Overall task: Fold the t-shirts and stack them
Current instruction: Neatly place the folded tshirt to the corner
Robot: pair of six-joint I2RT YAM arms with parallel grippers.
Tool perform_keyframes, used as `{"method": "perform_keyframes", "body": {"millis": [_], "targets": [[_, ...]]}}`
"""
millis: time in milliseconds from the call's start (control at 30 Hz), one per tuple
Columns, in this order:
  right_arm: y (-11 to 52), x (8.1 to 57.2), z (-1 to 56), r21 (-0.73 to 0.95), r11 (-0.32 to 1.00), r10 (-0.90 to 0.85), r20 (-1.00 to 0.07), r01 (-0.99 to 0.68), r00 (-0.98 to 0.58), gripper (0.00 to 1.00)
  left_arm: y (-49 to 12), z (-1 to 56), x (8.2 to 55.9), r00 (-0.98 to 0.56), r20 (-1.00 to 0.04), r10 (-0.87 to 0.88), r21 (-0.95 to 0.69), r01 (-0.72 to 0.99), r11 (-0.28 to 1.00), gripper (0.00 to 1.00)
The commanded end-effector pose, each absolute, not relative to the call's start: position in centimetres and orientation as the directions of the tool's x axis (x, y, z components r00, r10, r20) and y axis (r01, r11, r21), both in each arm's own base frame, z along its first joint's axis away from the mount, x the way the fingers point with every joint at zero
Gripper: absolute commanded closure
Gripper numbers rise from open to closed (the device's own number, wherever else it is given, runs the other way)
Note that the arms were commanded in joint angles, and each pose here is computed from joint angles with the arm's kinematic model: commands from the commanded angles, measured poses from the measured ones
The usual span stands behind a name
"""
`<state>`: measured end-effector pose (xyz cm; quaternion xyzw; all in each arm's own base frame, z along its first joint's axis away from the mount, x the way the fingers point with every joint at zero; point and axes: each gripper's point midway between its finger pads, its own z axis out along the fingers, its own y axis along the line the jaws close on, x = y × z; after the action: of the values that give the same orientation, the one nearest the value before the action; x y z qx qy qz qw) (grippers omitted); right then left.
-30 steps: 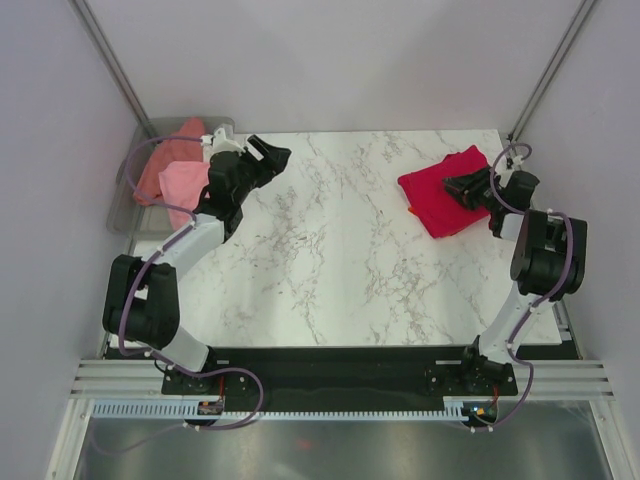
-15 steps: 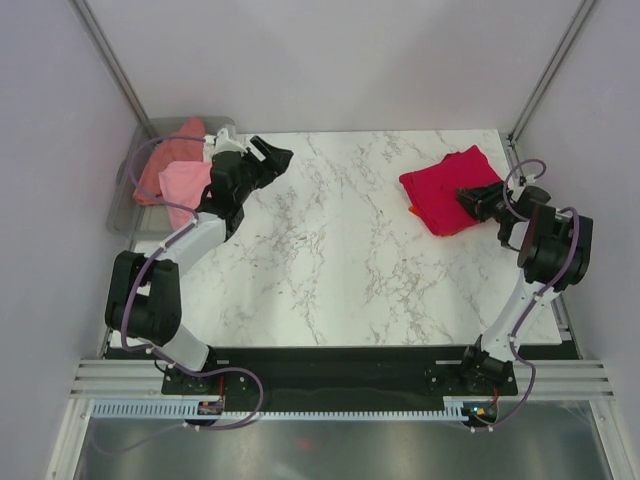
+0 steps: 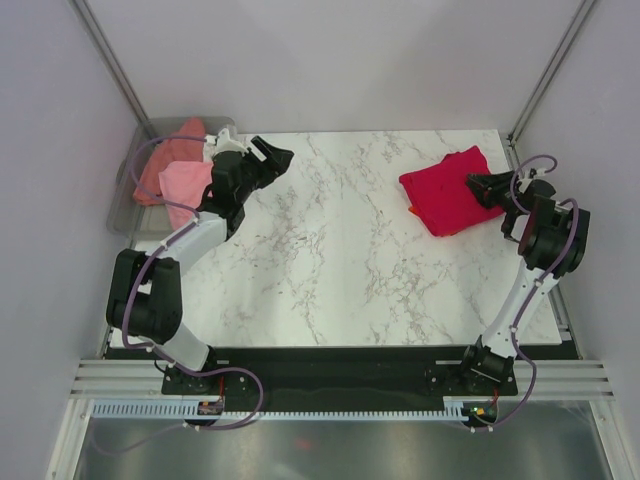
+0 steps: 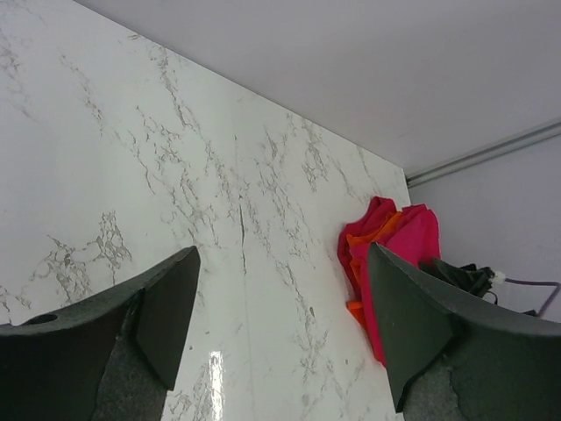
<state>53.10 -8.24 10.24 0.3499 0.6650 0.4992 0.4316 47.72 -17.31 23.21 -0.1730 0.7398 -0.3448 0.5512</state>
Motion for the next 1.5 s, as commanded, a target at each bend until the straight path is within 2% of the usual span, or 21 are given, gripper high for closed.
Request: {"method": "perform_keyframes", "body": {"millis": [0,133,433,500,700,833,1000,1100,1267,1467], "targets": [[-8.6,53.6,5.5,0.976,0.19,0.915,-0.138,0.103,-0.38,0.6,-17.3,26.0,48.5,-0.272,-0.711,-0.649,-0.699,0.169,0.695,0.16],[-8.7,53.8,5.6,0.979,0.183,0.92,-0.138,0.092,-0.366,0.61,-16.9,26.3,48.5,-0.253,-0.724,-0.642,-0.686,0.163,0.709,0.16],[-7.8,54.9,14.9,0.958,0.284,0.897,-0.281,-0.043,-0.341,0.6,-16.6,26.7,48.2,-0.241,-0.731,-0.638,-0.679,0.167,0.715,0.16],[-7.3,55.6,15.2,0.948,0.316,0.885,-0.304,-0.022,-0.352,0.6,-16.6,26.8,48.3,-0.24,-0.731,-0.639,-0.679,0.17,0.714,0.16],[-6.2,58.5,12.7,0.954,0.297,0.895,-0.265,0.035,-0.358,0.6,-16.8,26.9,48.4,-0.24,-0.733,-0.636,-0.677,0.174,0.715,0.16],[-5.9,60.5,6.6,0.956,0.264,0.905,-0.197,0.132,-0.378,0.6,-16.9,26.9,48.4,-0.247,-0.731,-0.636,-0.68,0.177,0.712,0.16],[-5.8,60.9,4.2,0.951,0.258,0.906,-0.176,0.172,-0.386,0.6,-16.9,26.9,48.3,-0.246,-0.729,-0.639,-0.682,0.177,0.71,0.16],[-5.7,60.9,6.2,0.945,0.293,0.896,-0.218,0.147,-0.388,0.59,-16.9,27.0,48.3,-0.243,-0.729,-0.64,-0.682,0.178,0.709,0.16],[-3.4,60.0,12.4,0.895,0.437,0.841,-0.371,0.091,-0.394,0.57,-16.9,27.3,48.1,-0.234,-0.741,-0.629,-0.669,0.182,0.721,0.16],[1.2,58.2,15.1,0.893,0.448,0.809,-0.392,0.029,-0.438,0.56,-16.6,27.4,48.0,-0.221,-0.749,-0.625,-0.661,0.177,0.73,0.16]]}}
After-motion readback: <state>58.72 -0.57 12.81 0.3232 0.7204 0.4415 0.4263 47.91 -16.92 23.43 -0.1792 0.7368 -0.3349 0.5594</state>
